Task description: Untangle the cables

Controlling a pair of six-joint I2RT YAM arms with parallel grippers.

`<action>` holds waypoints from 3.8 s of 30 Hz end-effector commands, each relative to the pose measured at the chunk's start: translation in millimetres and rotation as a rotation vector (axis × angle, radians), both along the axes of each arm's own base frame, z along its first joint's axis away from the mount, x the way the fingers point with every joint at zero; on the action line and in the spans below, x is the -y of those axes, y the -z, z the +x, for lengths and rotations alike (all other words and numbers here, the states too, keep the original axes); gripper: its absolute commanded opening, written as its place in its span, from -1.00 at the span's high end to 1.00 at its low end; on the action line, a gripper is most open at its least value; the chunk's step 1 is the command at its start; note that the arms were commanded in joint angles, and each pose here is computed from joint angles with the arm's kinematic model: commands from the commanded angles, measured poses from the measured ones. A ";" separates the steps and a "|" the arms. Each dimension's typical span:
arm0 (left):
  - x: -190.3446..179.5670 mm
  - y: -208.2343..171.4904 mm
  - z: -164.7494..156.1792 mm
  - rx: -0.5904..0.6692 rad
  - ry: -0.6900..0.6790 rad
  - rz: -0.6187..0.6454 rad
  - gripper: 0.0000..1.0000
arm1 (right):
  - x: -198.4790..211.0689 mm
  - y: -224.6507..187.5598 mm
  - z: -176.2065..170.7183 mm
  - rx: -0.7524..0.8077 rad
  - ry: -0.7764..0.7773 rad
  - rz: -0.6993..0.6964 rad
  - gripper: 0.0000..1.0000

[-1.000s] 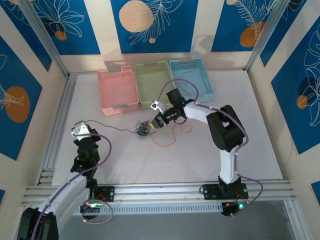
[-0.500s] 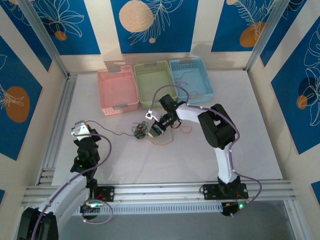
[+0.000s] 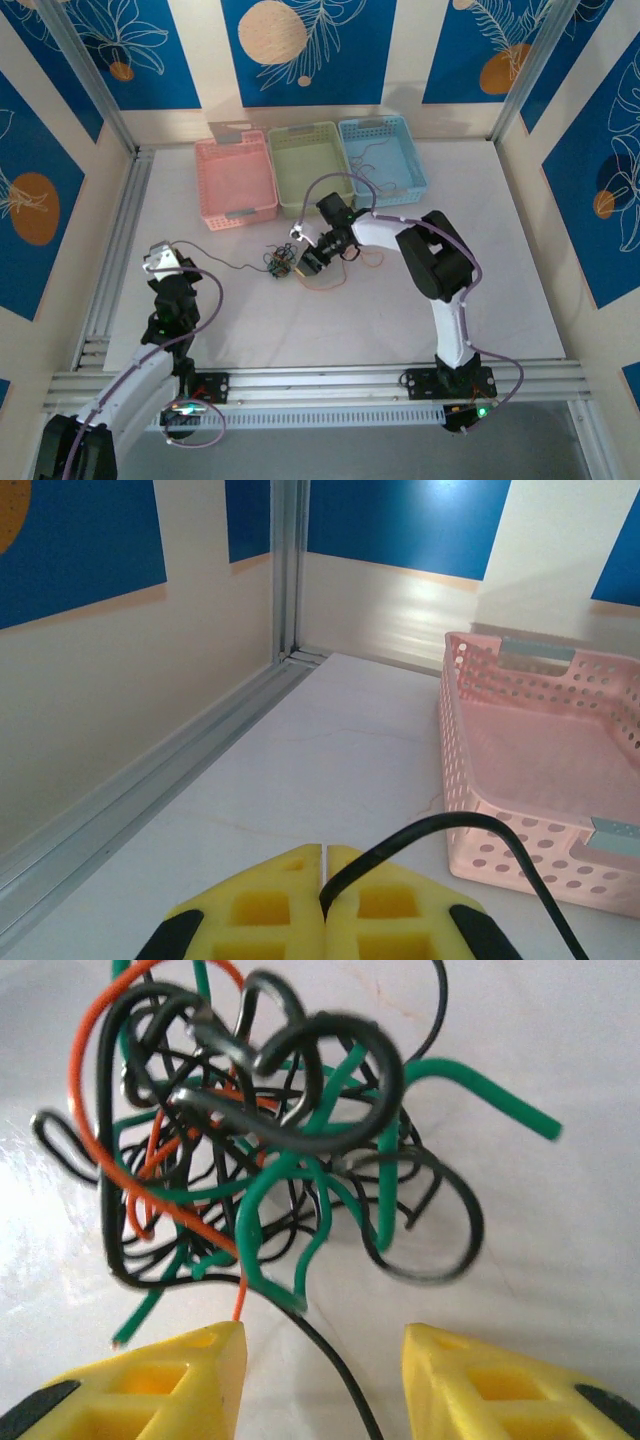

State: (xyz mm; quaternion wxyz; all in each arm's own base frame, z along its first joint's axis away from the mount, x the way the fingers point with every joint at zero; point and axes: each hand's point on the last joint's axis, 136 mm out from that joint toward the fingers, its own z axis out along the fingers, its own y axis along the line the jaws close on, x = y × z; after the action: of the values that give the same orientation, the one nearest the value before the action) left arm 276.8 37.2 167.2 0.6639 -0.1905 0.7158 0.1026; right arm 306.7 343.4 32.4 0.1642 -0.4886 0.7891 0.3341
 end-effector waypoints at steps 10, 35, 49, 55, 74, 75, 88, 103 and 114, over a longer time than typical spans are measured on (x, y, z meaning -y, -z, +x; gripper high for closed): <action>0.2 -16.2 4.0 0.051 0.005 -0.011 1.00 | 11.4 -45.1 -13.6 0.114 0.027 0.019 0.11; 1.0 -16.2 4.6 0.050 0.009 -0.011 1.00 | -13.7 20.2 -24.3 0.091 -0.072 -0.140 0.15; 0.5 -15.8 4.3 0.049 0.007 -0.011 1.00 | -11.0 16.0 -12.6 0.168 -0.053 -0.151 0.88; 0.2 -15.5 4.0 0.048 0.005 -0.010 1.00 | 1.4 -17.5 2.9 0.210 0.031 -0.044 1.00; -3.2 -16.9 1.2 0.052 -0.014 -0.012 1.00 | 175.6 -94.0 124.2 0.404 0.979 0.030 1.00; -3.6 -16.5 0.5 0.053 -0.016 -0.012 1.00 | 186.0 -96.4 125.3 0.399 1.021 0.042 1.00; -13.2 -18.0 -7.3 0.069 -0.073 -0.028 1.00 | 329.2 -88.4 107.4 0.203 1.651 0.141 1.00; -34.1 -16.9 -26.0 0.114 -0.200 -0.080 1.00 | 395.9 -69.4 75.4 0.102 1.982 0.102 1.00; -28.8 -15.5 -20.3 0.102 -0.156 -0.075 1.00 | 388.4 -73.5 79.7 0.125 1.941 0.115 1.00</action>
State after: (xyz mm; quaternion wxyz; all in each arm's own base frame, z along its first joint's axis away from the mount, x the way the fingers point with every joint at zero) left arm 257.0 63.1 183.0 0.6809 -0.2700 0.6706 0.1168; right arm 378.7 -47.6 88.9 0.4098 0.3743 0.8297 0.0592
